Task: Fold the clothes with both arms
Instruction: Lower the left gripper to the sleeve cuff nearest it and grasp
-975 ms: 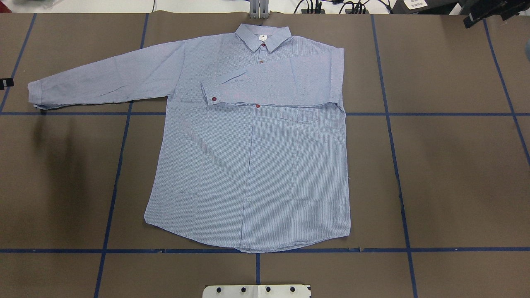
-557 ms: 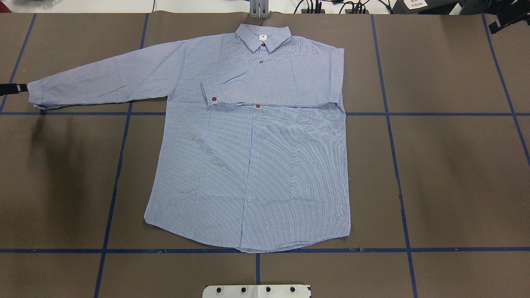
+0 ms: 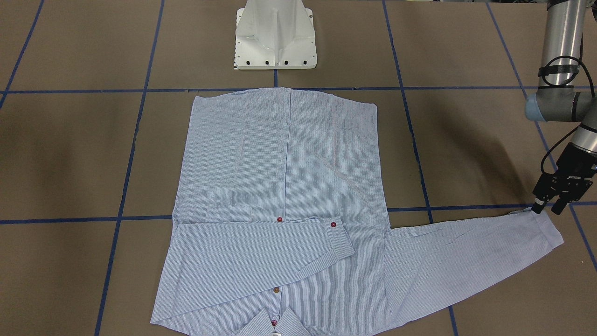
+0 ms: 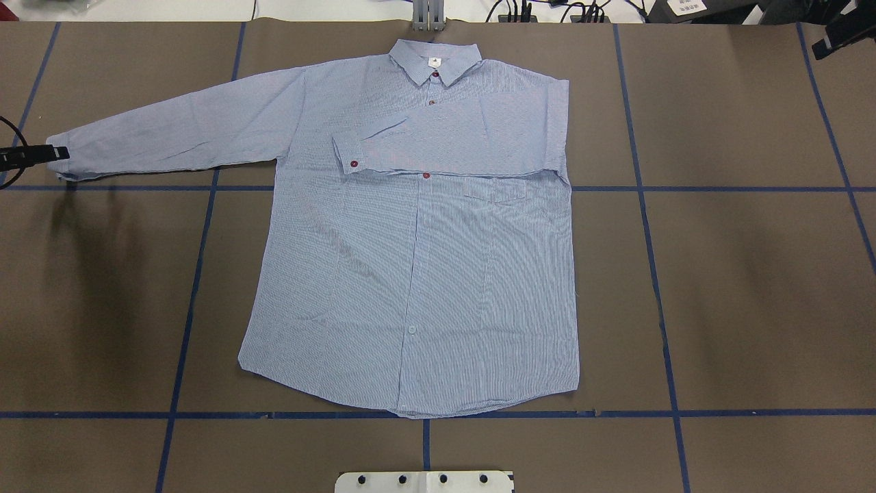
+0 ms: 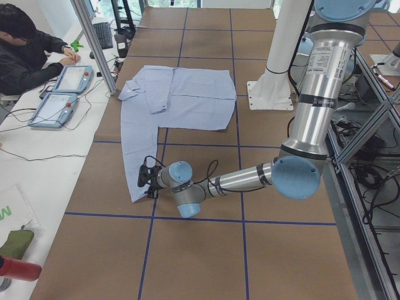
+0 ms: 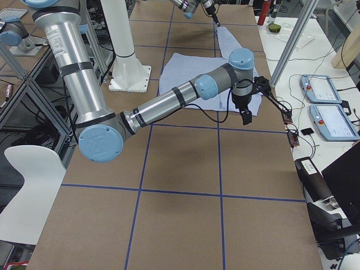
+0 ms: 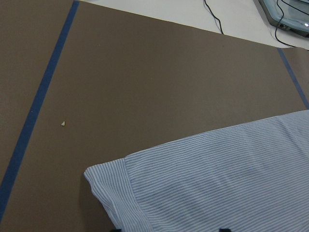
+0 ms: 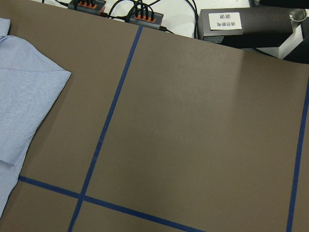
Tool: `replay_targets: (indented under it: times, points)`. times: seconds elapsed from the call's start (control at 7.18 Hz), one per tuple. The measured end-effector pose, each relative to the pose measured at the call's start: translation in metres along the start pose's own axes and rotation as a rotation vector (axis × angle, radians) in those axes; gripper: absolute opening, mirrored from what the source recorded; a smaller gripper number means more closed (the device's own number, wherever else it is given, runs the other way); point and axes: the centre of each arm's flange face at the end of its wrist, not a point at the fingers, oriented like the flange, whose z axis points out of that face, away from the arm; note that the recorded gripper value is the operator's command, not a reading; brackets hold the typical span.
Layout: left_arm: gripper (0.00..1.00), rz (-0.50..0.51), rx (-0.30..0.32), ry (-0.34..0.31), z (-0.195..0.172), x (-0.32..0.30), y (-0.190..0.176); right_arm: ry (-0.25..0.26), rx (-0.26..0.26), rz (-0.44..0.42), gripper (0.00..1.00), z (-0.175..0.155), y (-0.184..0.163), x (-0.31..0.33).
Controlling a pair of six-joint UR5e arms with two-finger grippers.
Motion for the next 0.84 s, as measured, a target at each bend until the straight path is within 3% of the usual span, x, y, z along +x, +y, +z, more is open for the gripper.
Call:
replay_targets:
  times: [0.14, 0.28, 0.42, 0.56, 0.84]
  points:
    - [0.67, 0.004, -0.003, -0.01, 0.007, 0.001, 0.006, 0.0, 0.0, 0.0, 1.0, 0.0, 0.0, 0.0]
    - [0.58, 0.008, -0.009, -0.013, 0.013, 0.003, 0.011, 0.001, 0.0, 0.0, 1.0, 0.0, 0.0, 0.0]
    - [0.37, 0.01, -0.015, -0.015, 0.016, 0.004, 0.014, 0.0, 0.0, 0.0, 1.0, 0.0, 0.0, 0.0]
    - [0.0, 0.01, -0.018, -0.017, 0.017, 0.003, 0.015, 0.0, 0.001, -0.001, 1.0, 0.0, 0.001, 0.0]
    - [0.0, 0.013, -0.02, -0.013, 0.017, 0.004, 0.016, 0.0, 0.002, -0.001, 1.0, -0.001, 0.001, -0.001]
